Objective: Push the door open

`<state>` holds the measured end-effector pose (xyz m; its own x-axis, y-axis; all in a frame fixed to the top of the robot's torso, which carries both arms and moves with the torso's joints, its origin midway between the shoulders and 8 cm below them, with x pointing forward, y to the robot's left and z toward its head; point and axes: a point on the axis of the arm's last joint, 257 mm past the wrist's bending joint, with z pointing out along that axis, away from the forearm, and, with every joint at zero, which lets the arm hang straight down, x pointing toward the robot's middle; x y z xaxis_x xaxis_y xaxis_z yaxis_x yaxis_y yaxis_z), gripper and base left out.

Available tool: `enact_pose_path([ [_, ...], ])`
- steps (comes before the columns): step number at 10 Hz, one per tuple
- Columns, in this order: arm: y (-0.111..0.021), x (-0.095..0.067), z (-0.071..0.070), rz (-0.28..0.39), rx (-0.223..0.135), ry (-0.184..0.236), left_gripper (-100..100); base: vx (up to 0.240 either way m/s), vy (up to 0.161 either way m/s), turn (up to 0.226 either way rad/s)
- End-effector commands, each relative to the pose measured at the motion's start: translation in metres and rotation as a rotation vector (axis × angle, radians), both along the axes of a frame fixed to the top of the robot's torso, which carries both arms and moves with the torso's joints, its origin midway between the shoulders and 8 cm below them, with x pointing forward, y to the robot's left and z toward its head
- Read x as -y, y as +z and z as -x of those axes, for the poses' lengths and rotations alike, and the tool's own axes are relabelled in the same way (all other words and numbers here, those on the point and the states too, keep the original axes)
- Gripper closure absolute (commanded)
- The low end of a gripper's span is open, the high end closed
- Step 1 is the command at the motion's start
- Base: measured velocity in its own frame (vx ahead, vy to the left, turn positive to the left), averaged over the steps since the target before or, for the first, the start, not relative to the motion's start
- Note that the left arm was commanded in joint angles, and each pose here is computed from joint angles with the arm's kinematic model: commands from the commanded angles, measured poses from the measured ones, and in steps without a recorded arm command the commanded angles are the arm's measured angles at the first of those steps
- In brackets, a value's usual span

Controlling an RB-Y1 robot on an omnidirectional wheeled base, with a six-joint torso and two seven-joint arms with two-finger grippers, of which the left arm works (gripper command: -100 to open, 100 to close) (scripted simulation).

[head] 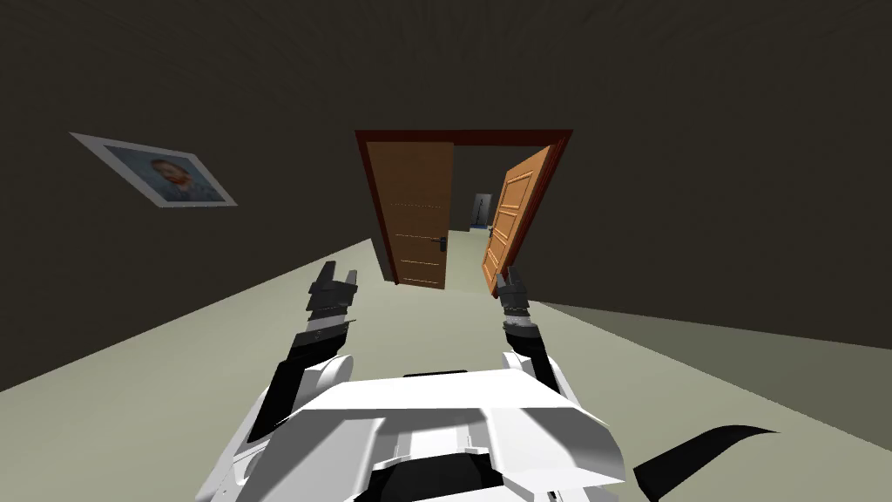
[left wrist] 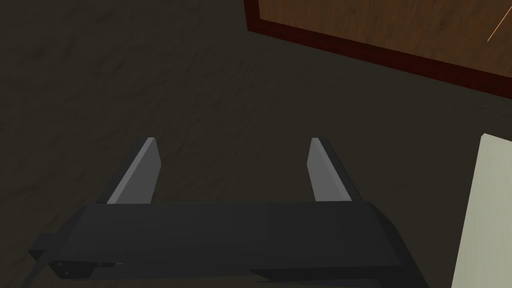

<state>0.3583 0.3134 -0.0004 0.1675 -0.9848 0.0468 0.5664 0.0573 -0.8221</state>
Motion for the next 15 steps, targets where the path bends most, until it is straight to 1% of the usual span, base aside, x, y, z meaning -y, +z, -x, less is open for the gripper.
enact_pose_path([
  [1,-0.007,-0.001,-0.006,-0.003,-0.011,0.0,-100,0.033,0.002,-0.063],
  [2,-0.014,-0.003,-0.013,-0.006,-0.021,0.001,-100,0.082,0.003,-0.082],
  [5,-0.026,-0.006,-0.023,-0.01,-0.038,0.004,-100,0.073,0.008,-0.049],
  [8,-0.04,-0.01,-0.037,-0.014,-0.06,0.008,-100,0.072,0.0,-0.065],
  [11,-0.058,-0.015,-0.053,-0.018,-0.087,0.015,-100,0.078,0.006,-0.073],
  [13,-0.066,-0.018,-0.063,-0.021,-0.098,0.021,-100,0.084,0.022,-0.079],
  [14,-0.071,-0.019,-0.064,-0.02,-0.106,0.021,-100,0.067,0.008,-0.028],
  [15,-0.077,-0.021,-0.071,-0.02,-0.117,0.025,-100,0.054,-0.004,-0.045],
])
